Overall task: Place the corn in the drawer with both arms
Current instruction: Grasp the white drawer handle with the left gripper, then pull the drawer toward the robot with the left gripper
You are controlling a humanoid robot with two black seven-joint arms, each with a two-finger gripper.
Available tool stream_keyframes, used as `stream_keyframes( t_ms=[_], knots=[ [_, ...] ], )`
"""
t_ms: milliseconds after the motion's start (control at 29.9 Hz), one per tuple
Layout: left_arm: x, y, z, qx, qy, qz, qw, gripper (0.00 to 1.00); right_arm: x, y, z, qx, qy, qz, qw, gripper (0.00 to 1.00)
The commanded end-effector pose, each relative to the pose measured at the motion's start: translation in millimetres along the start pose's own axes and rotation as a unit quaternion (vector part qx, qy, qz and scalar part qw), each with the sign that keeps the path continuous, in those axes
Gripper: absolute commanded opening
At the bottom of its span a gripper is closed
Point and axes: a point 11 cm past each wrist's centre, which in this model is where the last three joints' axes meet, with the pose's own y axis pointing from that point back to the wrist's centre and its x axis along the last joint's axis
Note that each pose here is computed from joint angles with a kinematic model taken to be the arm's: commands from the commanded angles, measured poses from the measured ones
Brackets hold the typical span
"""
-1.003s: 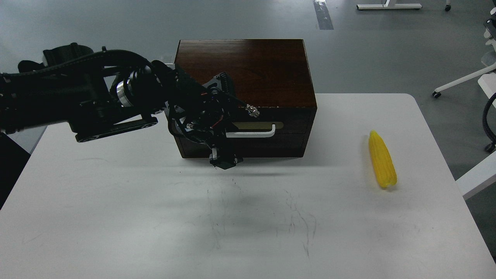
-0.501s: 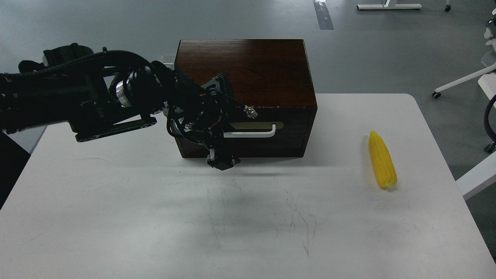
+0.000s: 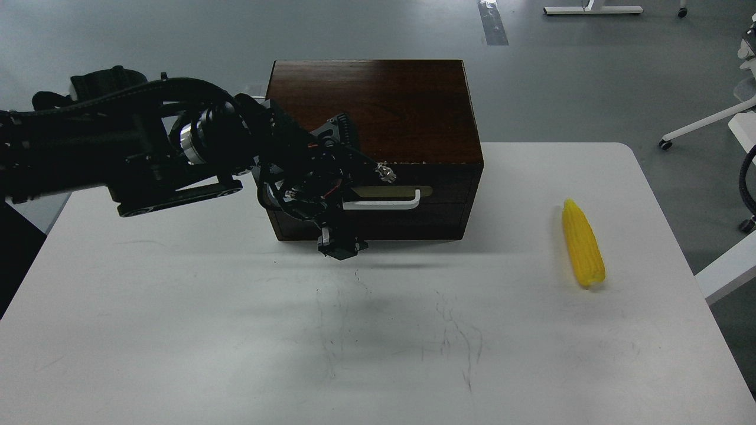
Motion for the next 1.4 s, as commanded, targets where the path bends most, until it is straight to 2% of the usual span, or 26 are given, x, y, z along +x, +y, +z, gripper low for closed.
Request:
stream_keyframes(
  t_ms=[0,1370],
  knots=[
    [0.6,-1.3,6.7,-0.009,-0.007,-0.002,1.0,0.83,-0.1,-0.1,-0.3,0.0,0.0,0.0,1.0,1.0],
    [10.9,0.4,32.2,-0.04,-0.038,0.004,0.998,0.84,7.4,3.1,-12.6,0.008,0.008,0.01,1.0,1.0]
  ],
)
